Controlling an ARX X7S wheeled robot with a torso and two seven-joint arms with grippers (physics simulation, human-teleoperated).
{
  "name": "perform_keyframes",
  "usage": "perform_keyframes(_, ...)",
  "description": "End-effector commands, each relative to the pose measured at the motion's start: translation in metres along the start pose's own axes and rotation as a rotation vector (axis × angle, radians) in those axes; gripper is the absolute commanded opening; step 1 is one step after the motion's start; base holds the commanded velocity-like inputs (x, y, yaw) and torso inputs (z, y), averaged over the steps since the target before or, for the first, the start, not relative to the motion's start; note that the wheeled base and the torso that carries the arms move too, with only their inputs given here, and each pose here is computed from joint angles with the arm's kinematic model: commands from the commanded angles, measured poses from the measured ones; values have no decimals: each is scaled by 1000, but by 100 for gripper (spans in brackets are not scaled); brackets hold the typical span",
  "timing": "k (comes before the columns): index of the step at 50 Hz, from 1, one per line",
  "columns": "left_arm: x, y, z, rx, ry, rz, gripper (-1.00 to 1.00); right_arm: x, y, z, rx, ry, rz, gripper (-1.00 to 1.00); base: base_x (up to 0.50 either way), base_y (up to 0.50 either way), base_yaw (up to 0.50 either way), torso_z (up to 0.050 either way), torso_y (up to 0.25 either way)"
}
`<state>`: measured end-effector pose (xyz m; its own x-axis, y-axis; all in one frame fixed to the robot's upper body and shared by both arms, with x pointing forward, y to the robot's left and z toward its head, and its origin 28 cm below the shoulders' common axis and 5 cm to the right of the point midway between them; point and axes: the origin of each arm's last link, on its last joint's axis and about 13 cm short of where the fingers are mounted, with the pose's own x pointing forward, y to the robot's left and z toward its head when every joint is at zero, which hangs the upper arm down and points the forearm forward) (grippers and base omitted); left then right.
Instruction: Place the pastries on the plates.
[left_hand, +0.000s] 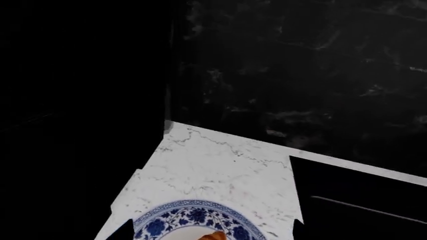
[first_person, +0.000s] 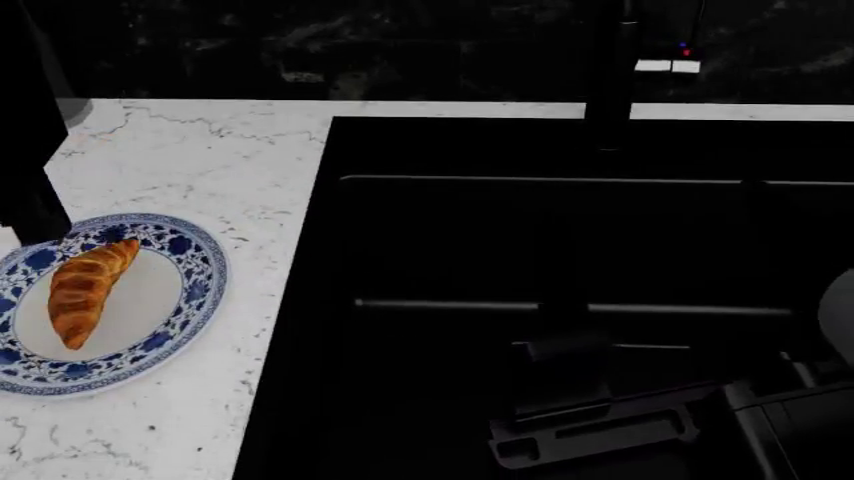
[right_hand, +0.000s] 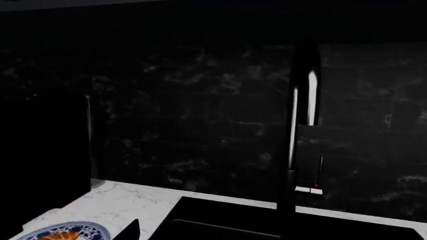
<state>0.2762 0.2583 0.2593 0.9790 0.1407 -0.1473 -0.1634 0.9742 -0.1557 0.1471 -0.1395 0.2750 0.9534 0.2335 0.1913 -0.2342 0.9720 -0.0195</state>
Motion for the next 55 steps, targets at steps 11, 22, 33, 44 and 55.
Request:
perform_keyframes(11,-78,11,-45,25,-309,-68,100,14,-4,-8,1,3,20,100,0,0,0,0,0)
perform_keyframes(22,-114,22,-81,-48,-341,-25,100,14,-5,-14,36,25,-6,100,0,0,0,0,0)
perform_keyframes(33,-109,21,-81,-80,-321,-44,100,8,-3,-19,44,23,-16,100,0,0,0,0,0)
perform_keyframes(44,-93,32,-91,-31,-286,34,100,6,-8,-24,16,15,-139,100,0,0,0,0,0)
perform_keyframes(55,-76,43,-102,6,-280,110,100,9,-25,-50,-45,20,-346,100,0,0,0,0,0)
